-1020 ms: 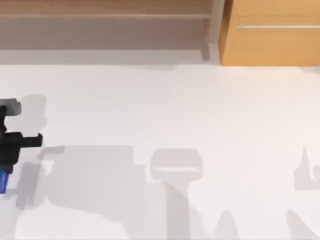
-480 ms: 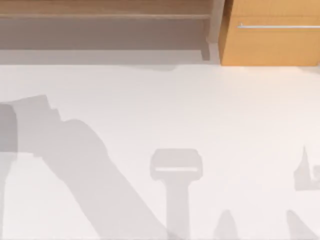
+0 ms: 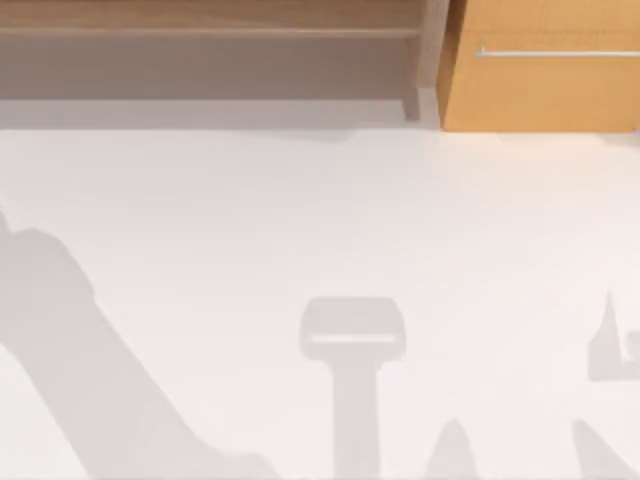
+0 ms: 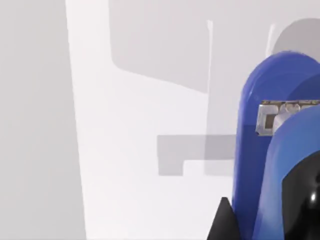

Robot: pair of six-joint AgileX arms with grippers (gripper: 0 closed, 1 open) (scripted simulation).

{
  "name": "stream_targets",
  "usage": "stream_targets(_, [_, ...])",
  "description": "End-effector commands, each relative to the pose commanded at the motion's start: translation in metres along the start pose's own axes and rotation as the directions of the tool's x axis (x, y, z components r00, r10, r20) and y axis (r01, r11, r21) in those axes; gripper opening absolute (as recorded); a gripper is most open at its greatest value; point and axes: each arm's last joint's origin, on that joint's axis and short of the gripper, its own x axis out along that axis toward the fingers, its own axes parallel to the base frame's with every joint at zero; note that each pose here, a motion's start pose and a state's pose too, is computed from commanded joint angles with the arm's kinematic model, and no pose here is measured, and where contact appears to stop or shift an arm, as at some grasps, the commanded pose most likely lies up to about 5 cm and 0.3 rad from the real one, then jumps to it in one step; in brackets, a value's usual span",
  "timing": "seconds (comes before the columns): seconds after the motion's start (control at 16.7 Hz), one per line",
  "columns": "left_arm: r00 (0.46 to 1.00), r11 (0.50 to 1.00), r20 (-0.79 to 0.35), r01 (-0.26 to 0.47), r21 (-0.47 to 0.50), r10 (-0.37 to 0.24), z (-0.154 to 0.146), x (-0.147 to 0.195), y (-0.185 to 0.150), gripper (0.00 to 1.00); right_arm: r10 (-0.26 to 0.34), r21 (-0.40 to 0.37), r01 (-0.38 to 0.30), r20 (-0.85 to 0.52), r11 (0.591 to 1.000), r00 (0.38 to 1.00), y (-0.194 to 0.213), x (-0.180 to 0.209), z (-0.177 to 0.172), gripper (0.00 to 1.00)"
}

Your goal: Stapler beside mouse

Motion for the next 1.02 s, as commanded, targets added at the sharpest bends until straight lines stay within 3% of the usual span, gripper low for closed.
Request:
stream_targets(0.42, [1.0,1.0,0.013,-0.001,0.023,0.001,0.003,-0.001,-0.005,0.0,0.0,0.0,0.0,0.0,1.0,1.0,0.0,0.0,0.0,1.0])
stream_targets(1.02, [0.99,0.99,0.144,-0.025,0.142,0.004,0.023,-0.011,-0.029,0.0,0.0,0.0,0.0,0.0,1.0,1.0,0.0,0.0,0.0,1.0])
